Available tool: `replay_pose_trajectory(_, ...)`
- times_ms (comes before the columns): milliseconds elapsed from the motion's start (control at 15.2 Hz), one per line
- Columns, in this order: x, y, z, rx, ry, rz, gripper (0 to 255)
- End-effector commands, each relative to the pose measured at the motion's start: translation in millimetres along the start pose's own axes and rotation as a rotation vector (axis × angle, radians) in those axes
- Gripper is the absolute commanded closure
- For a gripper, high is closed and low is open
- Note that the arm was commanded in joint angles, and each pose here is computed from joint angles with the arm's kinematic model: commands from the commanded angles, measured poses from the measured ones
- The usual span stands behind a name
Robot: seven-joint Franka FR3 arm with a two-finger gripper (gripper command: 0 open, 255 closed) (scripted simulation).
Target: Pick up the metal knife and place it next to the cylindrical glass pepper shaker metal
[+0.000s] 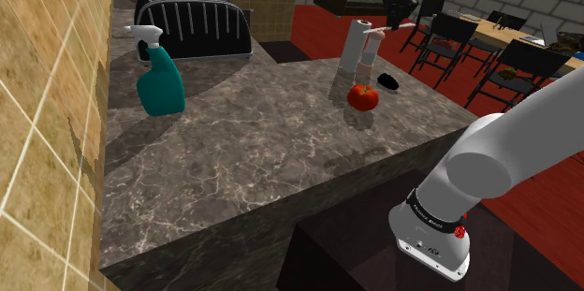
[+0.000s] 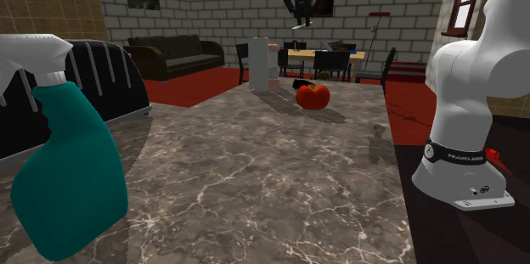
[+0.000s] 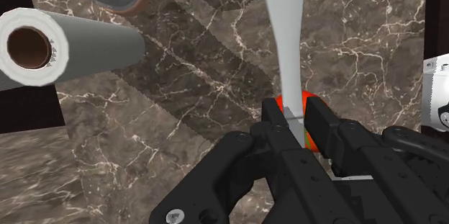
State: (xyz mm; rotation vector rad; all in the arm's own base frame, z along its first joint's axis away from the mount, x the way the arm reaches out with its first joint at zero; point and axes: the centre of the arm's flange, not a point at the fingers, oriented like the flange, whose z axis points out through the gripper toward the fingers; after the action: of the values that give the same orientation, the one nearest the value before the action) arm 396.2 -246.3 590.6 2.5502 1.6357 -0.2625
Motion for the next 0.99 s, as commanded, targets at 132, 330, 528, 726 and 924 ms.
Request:
replay_pose_trajectory(132,2.5,0.4,20.2,0.000,0.000,-0.001,255)
replay_pose_trajectory(330,5.6,0.5,35.7,0.000,0.000,-0.001,255)
replay_pose_trajectory(528,8.8,0.7,51.3,0.000,0.000,-0.001,255)
replay_pose_trajectory(726,11.9,0.8,66.8,0.000,0.000,-0.001,255)
replay_pose_trajectory(924,15.1,0.9,82.3,0.000,0.000,-0.001,255)
